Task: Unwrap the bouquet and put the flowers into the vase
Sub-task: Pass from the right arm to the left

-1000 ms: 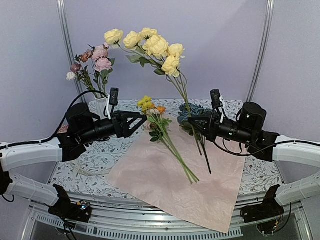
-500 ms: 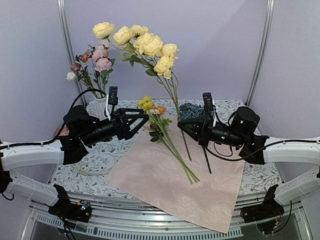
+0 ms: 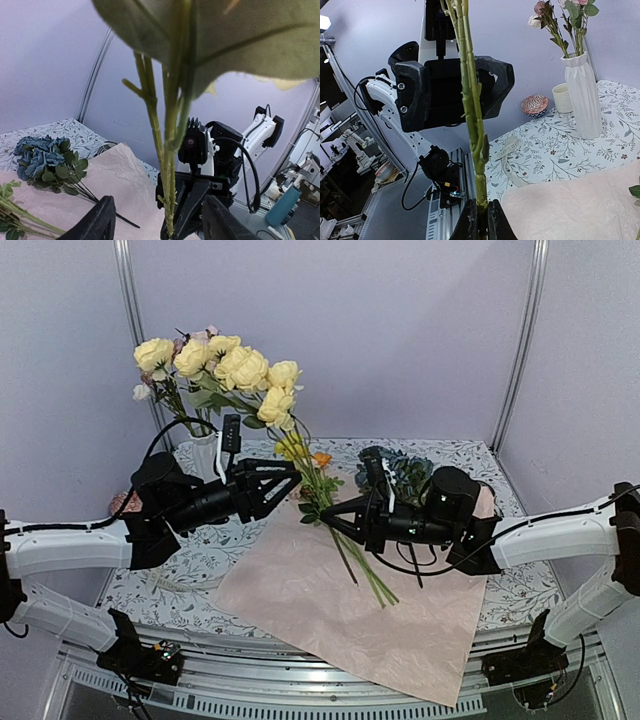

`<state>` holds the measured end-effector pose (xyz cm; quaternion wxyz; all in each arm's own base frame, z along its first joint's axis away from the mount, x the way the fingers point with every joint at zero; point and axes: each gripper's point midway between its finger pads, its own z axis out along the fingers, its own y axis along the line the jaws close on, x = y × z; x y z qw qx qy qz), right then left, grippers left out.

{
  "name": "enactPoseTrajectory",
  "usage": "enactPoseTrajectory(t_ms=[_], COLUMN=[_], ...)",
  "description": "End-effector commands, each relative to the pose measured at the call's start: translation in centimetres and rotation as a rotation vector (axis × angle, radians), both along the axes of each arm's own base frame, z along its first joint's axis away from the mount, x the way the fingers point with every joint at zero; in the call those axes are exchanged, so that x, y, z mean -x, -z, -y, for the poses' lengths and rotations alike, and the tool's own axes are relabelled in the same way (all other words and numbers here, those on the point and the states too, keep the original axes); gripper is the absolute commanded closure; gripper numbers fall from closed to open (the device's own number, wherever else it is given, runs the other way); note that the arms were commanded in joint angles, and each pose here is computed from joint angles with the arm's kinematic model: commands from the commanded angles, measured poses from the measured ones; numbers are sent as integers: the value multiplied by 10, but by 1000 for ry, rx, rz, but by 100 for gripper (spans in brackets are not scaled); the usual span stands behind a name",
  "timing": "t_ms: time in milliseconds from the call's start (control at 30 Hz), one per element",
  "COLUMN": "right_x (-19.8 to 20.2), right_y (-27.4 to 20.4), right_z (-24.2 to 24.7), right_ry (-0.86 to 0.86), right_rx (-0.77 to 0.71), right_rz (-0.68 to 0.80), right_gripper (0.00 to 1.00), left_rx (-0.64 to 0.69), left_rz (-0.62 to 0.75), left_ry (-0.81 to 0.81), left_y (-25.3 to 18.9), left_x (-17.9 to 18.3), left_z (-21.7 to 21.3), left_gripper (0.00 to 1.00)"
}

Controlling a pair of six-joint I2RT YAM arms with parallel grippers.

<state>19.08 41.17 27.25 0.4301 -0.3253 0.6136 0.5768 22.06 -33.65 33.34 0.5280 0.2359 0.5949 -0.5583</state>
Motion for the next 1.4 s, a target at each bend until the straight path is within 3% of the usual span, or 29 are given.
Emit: enactPoseTrajectory(t_ms=[0, 200, 700, 833, 933, 1000, 1167, 1367], right_x=[5, 4, 2, 1, 0, -1, -8, -32], right_y=[-20, -18, -9, -4, -3, 0, -5, -16], right_z=[-9, -15, -23, -25, -25, -25, -10, 32], right_ry=[-37, -45, -54, -52, -52, -43, 48, 300], right_rx=[-63, -57, -37, -27, -23, -16, -10, 55], right_rz=[35, 30, 17, 11, 8, 8, 38, 141], right_gripper=[95, 95, 95, 95, 93, 84, 42, 13], left_rx=[19, 11, 4, -4, -9, -15, -60, -174], left_rz=[43, 48, 44, 41, 42, 38, 40, 69], left_ry=[17, 40, 69, 71, 70, 61, -11, -216], left_y=[-12, -11, -10, -9, -8, -8, -5, -13], left_x=[4, 5, 6, 4, 3, 2, -8, -31], left_z=[5, 10, 16, 18, 19, 19, 13, -19], left_gripper=[51, 67, 75, 82, 93, 100, 100, 100])
